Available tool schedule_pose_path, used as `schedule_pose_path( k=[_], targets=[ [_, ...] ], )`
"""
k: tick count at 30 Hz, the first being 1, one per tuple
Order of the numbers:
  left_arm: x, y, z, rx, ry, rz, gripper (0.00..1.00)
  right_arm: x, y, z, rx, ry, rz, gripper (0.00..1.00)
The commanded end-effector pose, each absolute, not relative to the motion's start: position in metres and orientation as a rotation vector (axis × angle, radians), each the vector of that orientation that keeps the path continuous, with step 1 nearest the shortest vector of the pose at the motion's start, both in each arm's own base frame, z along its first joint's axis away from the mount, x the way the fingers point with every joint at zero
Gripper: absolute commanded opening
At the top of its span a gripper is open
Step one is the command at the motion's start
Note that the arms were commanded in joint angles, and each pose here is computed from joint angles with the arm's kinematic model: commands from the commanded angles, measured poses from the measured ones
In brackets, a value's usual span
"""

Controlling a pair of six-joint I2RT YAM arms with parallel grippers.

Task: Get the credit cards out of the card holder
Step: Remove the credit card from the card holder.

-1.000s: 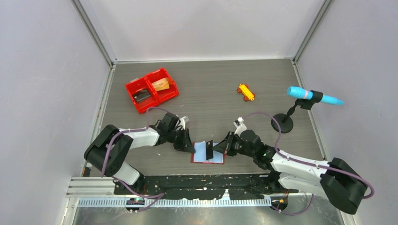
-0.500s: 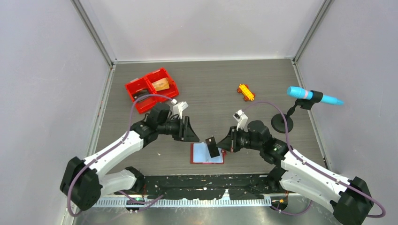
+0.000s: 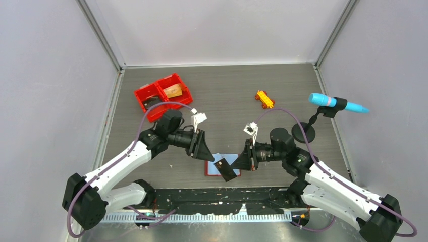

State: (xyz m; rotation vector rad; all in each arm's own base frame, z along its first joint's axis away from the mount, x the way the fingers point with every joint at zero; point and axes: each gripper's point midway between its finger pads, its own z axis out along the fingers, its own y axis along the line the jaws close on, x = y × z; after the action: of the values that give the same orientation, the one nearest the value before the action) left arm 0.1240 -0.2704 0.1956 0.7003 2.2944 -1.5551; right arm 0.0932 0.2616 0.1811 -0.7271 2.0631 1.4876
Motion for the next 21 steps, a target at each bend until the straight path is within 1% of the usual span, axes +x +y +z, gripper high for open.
schedule_pose_path(
  k=[1,7,15,21],
  targets=[
    [0.101,-0.279,0.22,0.871,2.206,-1.693,0.43,0.085,0.269,0.208,-0.799,1.9,1.601,0.05],
    [0.096,-0.287,0.22,0.909,2.224,-1.719,0.43,0.085,0.272,0.206,-0.779,1.904,1.638,0.05],
    [0.095,-0.292,0.218,0.916,2.234,-1.727,0.36,0.08,0.272,0.211,-0.774,1.869,1.688,0.05],
    [0.101,-0.295,0.209,0.897,2.262,-1.693,0.36,0.08,0.272,0.209,-0.755,1.866,1.702,0.05]
  ],
)
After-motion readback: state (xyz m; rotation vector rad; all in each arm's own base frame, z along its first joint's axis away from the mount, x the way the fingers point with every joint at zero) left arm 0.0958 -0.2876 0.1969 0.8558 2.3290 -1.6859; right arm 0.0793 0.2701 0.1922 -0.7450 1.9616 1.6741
